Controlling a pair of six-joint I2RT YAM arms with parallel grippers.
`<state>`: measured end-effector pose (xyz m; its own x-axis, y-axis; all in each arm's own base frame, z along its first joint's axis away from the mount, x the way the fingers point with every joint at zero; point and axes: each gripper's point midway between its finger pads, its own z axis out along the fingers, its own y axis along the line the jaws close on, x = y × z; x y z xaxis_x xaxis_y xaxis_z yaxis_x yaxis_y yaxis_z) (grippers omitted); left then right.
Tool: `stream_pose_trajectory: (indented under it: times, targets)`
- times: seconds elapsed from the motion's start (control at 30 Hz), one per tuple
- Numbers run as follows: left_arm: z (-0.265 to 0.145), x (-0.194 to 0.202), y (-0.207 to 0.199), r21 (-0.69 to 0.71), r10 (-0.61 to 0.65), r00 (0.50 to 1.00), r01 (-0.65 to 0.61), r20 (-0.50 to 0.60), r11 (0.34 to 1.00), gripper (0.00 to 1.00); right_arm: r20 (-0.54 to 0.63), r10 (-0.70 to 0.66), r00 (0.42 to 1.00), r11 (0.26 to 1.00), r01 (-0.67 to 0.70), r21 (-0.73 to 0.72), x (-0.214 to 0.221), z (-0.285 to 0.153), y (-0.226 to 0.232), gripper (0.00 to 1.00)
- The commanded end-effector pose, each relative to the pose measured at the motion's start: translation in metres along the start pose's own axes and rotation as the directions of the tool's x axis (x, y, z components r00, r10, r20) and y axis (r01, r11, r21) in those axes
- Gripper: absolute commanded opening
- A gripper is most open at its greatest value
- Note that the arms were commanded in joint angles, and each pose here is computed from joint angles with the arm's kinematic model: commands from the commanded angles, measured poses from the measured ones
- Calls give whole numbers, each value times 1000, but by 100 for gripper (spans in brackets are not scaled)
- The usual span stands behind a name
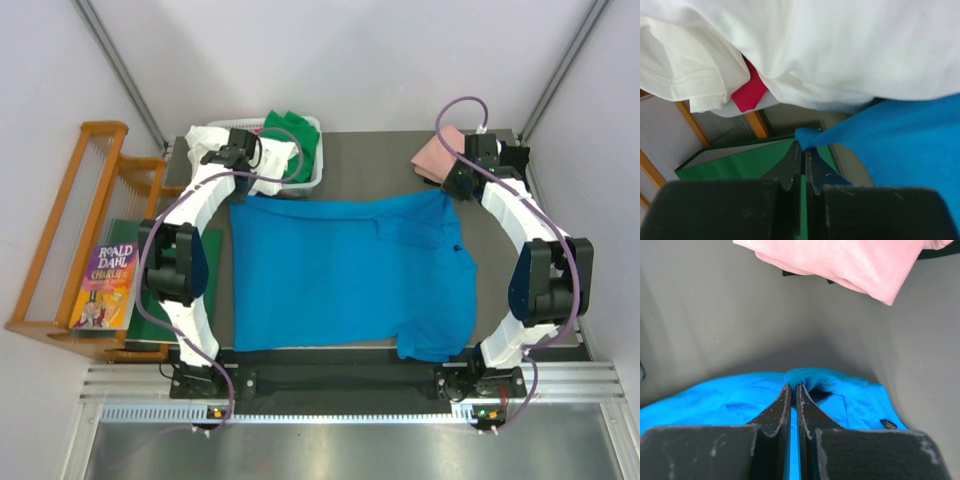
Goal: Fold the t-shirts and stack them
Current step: Fold the tshirt
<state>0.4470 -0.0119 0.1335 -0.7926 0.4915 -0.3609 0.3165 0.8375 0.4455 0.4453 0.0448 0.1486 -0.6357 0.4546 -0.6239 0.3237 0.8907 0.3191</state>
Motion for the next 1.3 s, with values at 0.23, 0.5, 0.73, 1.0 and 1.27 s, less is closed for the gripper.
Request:
stream_pose_trajectory:
  times: [0.23,0.5,0.73,1.0,1.27]
  targets:
    - [-35,10,6,11,-51,997,51,54,999,0,5,-13,1000,999,13,36,-26,22,2,0]
    - [-42,13,-1,39,-51,997,49,61,998,0,-4,-15,1000,997,15,75,-18,23,-9,0]
    - [-46,15,-2,41,-52,997,50,63,998,0,91,10,996,999,-14,49,-45,-16,-5,0]
    - [-52,17,-5,54,-56,996,53,63,997,0,105,20,994,999,-25,47,-46,-41,-12,0]
    - [-61,16,-10,73,-60,995,55,81,996,0,-24,32,999,995,-30,90,0,-10,-30,0]
